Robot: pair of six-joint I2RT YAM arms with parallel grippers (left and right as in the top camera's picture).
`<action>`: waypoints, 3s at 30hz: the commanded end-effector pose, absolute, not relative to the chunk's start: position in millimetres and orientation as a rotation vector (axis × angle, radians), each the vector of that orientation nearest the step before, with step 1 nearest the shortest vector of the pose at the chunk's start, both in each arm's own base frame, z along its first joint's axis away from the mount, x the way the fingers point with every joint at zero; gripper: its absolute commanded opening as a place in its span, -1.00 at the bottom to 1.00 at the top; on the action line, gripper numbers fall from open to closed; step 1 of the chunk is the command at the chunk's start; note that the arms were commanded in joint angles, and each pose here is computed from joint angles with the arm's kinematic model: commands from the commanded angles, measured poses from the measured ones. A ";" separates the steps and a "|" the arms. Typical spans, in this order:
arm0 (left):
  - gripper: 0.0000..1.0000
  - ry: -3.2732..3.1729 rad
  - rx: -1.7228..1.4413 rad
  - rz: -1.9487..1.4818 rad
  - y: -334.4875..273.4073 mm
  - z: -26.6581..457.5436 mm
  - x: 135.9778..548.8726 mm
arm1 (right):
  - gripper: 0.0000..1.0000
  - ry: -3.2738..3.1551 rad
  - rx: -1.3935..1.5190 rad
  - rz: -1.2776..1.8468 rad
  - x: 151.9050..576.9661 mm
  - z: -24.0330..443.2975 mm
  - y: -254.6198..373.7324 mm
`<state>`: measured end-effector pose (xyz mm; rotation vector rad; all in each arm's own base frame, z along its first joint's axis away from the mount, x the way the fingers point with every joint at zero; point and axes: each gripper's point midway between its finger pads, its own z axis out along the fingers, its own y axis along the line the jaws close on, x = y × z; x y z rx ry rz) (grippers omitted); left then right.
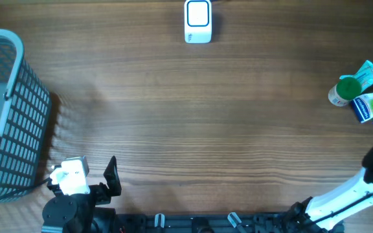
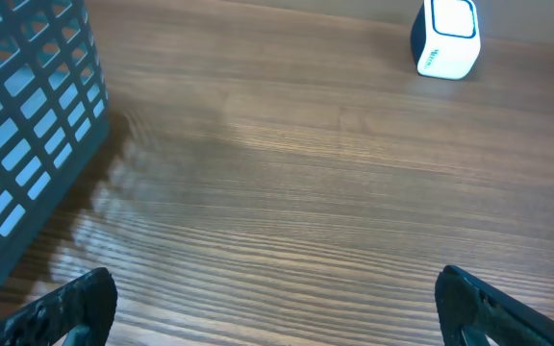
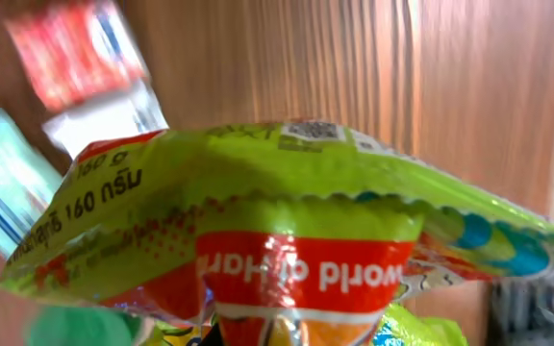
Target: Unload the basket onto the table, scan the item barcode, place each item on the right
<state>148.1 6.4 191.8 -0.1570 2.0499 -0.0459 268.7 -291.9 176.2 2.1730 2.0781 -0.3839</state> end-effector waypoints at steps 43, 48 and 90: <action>1.00 2.046 -0.157 -0.044 6.7 192.0 148.5 | 0.74 2.422 0.637 0.358 354.2 347.0 -88.9; 1.00 2.046 -0.157 -0.044 6.7 192.0 148.5 | 0.75 2.389 0.264 0.373 327.8 387.3 -13.8; 1.00 2.046 -0.157 -0.044 6.7 192.0 148.5 | 1.00 1.309 -0.524 0.151 162.6 566.1 77.2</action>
